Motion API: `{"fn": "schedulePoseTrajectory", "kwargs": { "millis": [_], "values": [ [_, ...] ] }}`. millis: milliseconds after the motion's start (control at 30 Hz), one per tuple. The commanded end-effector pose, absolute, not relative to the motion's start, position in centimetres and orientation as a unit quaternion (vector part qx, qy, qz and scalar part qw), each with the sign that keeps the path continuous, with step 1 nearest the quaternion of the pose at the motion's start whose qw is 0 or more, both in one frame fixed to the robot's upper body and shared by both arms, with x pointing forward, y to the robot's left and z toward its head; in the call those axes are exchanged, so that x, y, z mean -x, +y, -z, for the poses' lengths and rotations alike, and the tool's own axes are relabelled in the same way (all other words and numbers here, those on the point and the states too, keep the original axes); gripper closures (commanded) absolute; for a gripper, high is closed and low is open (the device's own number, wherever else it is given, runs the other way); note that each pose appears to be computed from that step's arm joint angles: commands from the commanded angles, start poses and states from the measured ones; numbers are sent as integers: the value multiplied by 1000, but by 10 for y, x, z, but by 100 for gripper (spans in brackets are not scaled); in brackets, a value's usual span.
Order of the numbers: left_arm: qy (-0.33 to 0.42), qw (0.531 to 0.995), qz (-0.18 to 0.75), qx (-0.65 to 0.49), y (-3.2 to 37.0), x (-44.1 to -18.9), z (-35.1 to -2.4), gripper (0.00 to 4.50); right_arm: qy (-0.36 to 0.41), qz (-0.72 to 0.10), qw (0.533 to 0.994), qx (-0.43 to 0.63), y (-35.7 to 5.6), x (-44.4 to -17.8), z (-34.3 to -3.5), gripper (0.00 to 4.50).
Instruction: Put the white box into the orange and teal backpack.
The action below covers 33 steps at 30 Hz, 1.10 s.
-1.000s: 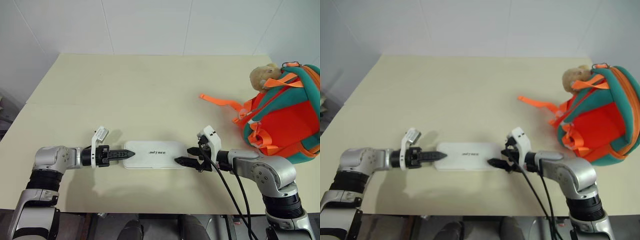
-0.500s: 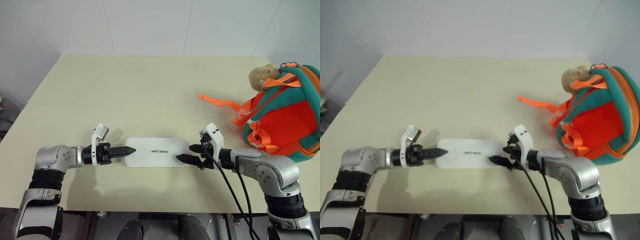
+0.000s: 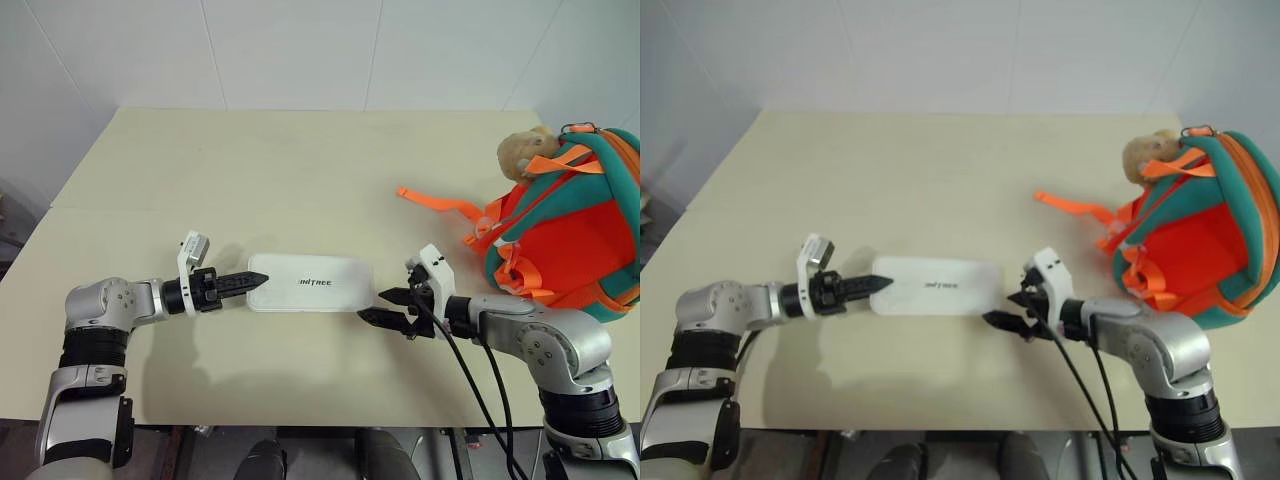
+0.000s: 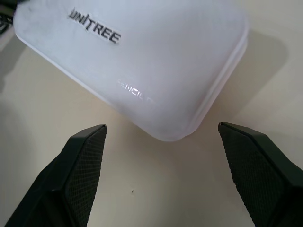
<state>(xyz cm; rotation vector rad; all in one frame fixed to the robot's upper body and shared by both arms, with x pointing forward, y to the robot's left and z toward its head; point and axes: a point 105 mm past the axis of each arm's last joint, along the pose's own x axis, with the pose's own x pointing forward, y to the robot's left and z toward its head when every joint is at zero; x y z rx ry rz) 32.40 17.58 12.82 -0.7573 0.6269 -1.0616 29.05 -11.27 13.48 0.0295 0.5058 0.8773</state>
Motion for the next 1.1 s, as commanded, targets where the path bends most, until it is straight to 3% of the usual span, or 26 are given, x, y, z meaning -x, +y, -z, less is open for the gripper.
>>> {"fn": "schedulePoseTrajectory", "kwargs": {
  "millis": [33, 233, 367, 567, 800, 1100],
  "values": [
    [265, 772, 467, 340, 190, -329, -136, 320, 217, -415, 884, -1, -120, -289, -150, 0],
    [222, 773, 460, 375, 196, -336, -154, 320, 192, -382, 904, 22, -131, -293, -157, 0],
    [221, 754, 475, 396, 192, -329, -158, 320, 131, -347, 927, 48, -136, -295, -179, 0],
    [207, 739, 478, 427, 192, -335, -167, 320, 49, -318, 943, 89, -136, -275, -198, 0],
    [178, 691, 521, 468, 186, -336, -191, 320, -10, -197, 973, 122, -162, -266, -201, 0],
    [165, 671, 542, 478, 184, -343, -204, 320, -37, -96, 984, 143, -203, -251, -204, 0]
  ]
}}
